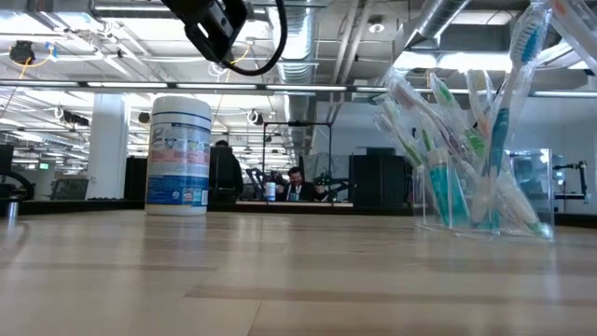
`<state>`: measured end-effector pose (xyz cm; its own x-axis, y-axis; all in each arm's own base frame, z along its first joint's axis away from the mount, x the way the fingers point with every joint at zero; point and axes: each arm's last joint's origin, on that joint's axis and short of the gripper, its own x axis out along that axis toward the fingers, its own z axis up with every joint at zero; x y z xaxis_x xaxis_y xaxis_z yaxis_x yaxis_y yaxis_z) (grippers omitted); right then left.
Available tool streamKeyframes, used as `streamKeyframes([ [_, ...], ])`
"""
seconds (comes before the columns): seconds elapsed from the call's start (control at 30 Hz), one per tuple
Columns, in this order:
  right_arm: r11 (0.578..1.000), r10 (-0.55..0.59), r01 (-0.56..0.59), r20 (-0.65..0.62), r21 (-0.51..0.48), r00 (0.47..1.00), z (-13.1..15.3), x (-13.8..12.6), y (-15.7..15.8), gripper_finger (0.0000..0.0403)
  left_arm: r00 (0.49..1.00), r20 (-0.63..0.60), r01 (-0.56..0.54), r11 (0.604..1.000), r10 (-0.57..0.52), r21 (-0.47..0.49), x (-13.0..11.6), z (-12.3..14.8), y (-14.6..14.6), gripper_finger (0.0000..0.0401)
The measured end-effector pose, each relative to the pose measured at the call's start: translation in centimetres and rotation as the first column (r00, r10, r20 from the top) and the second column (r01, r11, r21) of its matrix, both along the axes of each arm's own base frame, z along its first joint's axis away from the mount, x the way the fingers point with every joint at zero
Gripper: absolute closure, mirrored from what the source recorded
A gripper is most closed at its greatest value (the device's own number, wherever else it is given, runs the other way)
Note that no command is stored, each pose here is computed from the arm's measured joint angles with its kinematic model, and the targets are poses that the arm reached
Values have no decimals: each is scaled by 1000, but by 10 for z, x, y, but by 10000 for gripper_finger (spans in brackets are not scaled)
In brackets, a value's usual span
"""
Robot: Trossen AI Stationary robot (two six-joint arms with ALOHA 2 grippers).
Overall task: Pick & Place toothbrushing station
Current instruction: Put the orange toothbrush into the transparent organizer
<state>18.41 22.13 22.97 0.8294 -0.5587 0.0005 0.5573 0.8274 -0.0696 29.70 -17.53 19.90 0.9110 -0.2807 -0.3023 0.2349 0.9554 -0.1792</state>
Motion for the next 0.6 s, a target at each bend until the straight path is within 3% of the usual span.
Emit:
streamKeyframes([
  [0.43,999,9,-10,32,49,999,24,-23,-29,402,1000,2,-2,1000,2,-1,1,0,1,362],
  [0.6,999,8,-10,35,53,999,45,-31,-42,402,1000,2,-11,1000,11,0,2,0,4,362],
])
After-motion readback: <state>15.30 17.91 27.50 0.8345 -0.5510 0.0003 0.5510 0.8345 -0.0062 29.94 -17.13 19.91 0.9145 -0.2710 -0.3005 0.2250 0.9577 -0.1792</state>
